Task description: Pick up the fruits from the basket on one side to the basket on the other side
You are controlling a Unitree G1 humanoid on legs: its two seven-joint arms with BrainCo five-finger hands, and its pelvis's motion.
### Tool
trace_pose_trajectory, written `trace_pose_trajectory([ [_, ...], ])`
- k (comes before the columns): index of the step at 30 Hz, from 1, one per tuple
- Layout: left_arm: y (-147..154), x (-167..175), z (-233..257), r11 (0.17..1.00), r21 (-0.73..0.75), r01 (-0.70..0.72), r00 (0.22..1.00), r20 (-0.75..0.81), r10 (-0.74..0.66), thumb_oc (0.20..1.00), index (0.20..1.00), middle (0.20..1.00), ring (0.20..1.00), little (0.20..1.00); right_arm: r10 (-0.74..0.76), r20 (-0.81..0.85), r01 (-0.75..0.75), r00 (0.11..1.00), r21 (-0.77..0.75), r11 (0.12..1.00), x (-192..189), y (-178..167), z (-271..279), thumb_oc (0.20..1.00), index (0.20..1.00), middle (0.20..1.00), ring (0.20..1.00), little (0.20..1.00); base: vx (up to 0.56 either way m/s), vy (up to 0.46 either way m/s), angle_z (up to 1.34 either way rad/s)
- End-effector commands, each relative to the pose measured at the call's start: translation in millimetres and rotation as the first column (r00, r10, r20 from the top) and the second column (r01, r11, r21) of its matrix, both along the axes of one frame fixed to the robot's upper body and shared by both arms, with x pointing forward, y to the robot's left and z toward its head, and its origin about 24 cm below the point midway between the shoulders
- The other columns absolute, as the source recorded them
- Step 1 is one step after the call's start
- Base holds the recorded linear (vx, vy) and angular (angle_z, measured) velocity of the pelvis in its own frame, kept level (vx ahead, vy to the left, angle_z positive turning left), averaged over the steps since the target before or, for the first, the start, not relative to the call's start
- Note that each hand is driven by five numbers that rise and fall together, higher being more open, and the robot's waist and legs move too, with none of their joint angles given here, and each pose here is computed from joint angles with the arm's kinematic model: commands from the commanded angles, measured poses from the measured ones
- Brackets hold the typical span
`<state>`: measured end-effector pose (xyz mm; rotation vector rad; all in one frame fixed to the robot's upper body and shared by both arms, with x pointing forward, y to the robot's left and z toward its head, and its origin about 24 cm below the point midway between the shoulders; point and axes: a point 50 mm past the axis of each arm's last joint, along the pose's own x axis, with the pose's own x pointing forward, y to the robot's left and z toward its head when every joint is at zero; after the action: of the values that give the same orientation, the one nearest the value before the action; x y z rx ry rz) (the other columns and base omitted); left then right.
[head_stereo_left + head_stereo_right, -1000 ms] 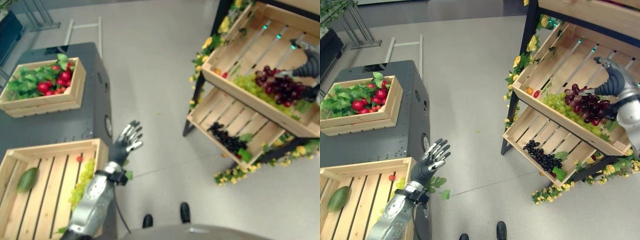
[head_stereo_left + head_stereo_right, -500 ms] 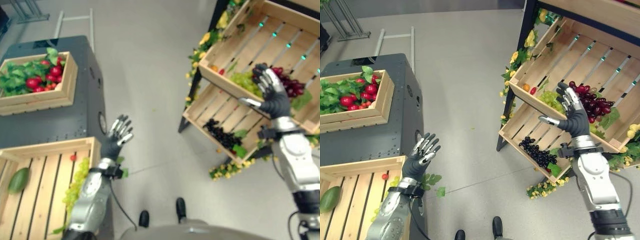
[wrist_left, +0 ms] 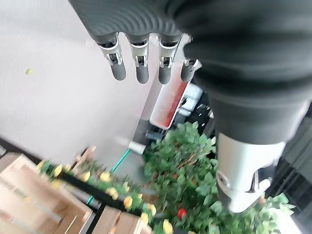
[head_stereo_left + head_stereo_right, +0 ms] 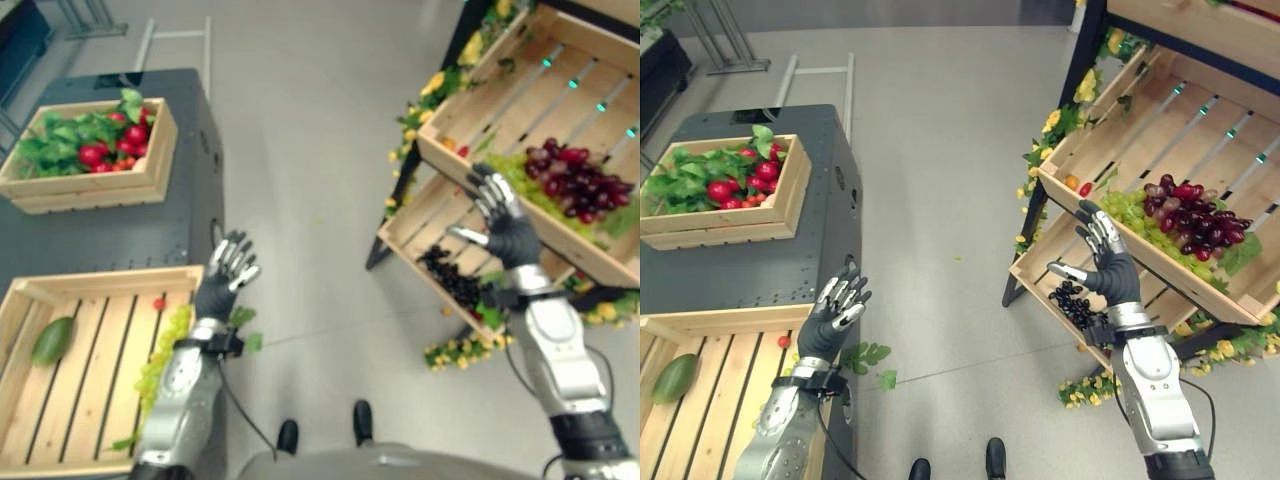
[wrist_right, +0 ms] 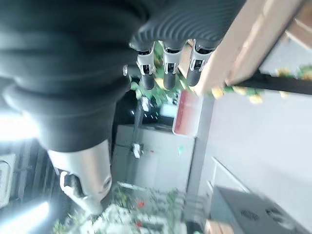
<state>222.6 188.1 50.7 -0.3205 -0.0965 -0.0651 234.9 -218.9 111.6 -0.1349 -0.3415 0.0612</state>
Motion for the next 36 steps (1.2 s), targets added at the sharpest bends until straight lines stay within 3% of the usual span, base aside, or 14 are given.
trace_pose_trajectory([
  [1, 9, 4, 22, 0.998, 0.060, -0.032, 0.990, 0.136, 0.024, 1.000, 1.000, 1.000, 1.000, 1.000, -0.022, 0.174, 0.026, 0.984, -0.021, 0.999, -5, -4, 30, 1.000, 1.000, 1.000, 1.000, 1.000, 0.02, -0.041, 1.47],
  [6, 6, 3, 17, 0.999, 0.049, -0.009, 0.992, 0.127, 0.003, 1.000, 1.000, 1.000, 1.000, 1.000, -0.083, 0.106, 0.087, 0.991, -0.036, 0.996, -16, -18, 15, 1.000, 1.000, 1.000, 1.000, 1.000, -0.02, -0.129, 1.44],
  [18, 16, -15, -3, 0.999, -0.028, -0.028, 0.998, 0.048, 0.029, 1.000, 1.000, 1.000, 1.000, 1.000, -0.079, 0.023, 0.081, 0.997, -0.107, 0.991, -21, -28, 1, 1.000, 1.000, 1.000, 1.000, 1.000, -0.18, -0.160, 0.42],
  [36, 19, -22, -18, 0.992, -0.054, -0.110, 0.994, -0.009, 0.109, 1.000, 1.000, 1.000, 1.000, 1.000, -0.181, -0.073, 0.176, 0.981, -0.071, 0.982, -23, -30, -29, 1.000, 1.000, 1.000, 1.000, 1.000, -0.13, 0.067, 0.75],
])
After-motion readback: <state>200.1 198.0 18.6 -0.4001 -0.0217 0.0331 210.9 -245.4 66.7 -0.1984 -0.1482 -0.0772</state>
